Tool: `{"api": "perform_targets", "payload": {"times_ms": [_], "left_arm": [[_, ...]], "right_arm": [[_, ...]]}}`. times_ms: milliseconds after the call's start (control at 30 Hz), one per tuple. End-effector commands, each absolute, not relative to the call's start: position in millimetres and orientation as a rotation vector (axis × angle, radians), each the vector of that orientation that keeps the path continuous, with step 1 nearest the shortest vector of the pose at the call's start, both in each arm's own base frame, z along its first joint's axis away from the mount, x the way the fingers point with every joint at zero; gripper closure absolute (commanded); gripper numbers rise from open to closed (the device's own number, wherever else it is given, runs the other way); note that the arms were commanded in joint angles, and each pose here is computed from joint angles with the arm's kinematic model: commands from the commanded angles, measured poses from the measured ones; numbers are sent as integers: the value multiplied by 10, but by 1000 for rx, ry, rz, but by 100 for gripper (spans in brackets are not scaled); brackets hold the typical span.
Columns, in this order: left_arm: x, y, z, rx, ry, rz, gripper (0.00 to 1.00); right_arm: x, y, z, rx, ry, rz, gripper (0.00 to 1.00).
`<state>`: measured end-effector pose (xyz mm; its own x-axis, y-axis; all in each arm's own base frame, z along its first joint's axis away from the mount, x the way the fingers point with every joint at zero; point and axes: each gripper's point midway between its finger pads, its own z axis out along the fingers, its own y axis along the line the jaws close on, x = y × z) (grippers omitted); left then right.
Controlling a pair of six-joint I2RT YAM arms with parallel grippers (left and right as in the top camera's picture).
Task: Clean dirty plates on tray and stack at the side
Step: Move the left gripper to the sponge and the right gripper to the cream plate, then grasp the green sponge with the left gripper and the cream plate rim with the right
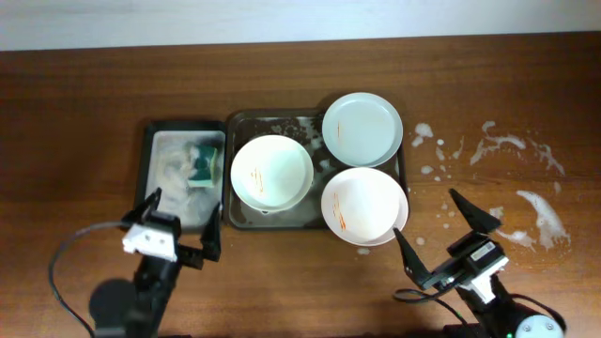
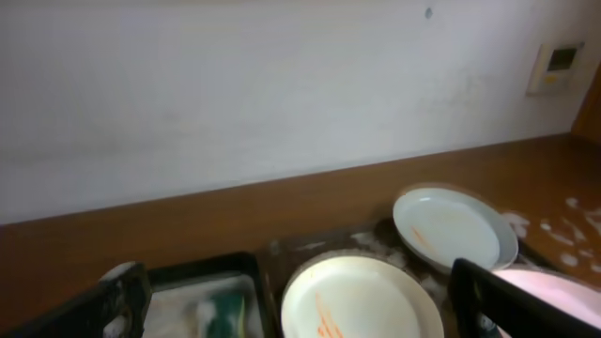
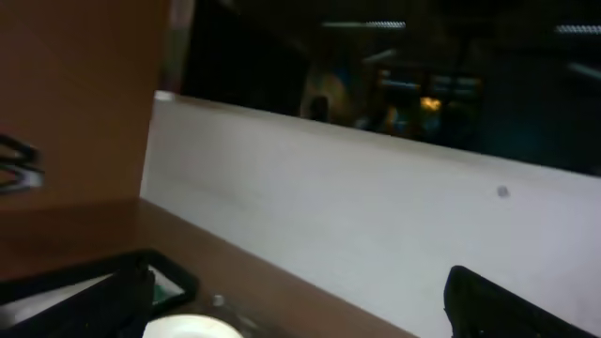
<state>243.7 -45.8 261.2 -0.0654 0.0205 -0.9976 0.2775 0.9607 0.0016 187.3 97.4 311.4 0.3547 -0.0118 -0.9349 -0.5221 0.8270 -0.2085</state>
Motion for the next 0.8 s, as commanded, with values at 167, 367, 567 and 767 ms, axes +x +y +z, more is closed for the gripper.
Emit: {"api": "perform_targets", "payload": {"times_ms": [167, 367, 567, 767], "left_arm": [[3171, -494, 2695, 341, 2138, -267, 1], [3552, -485, 1955, 306, 2492, -362, 1], [3645, -507, 1940, 313, 2471, -376, 1], [3749, -385, 1958, 290, 2450, -276, 1]], "right_arm": [[2301, 1391, 3554, -668, 1530, 777, 2], [3383, 1928, 3006, -571, 2197, 1052, 2], [4199, 2397, 2307, -603, 2339, 951, 2], [4290, 2610, 1347, -576, 2562, 844, 21]]}}
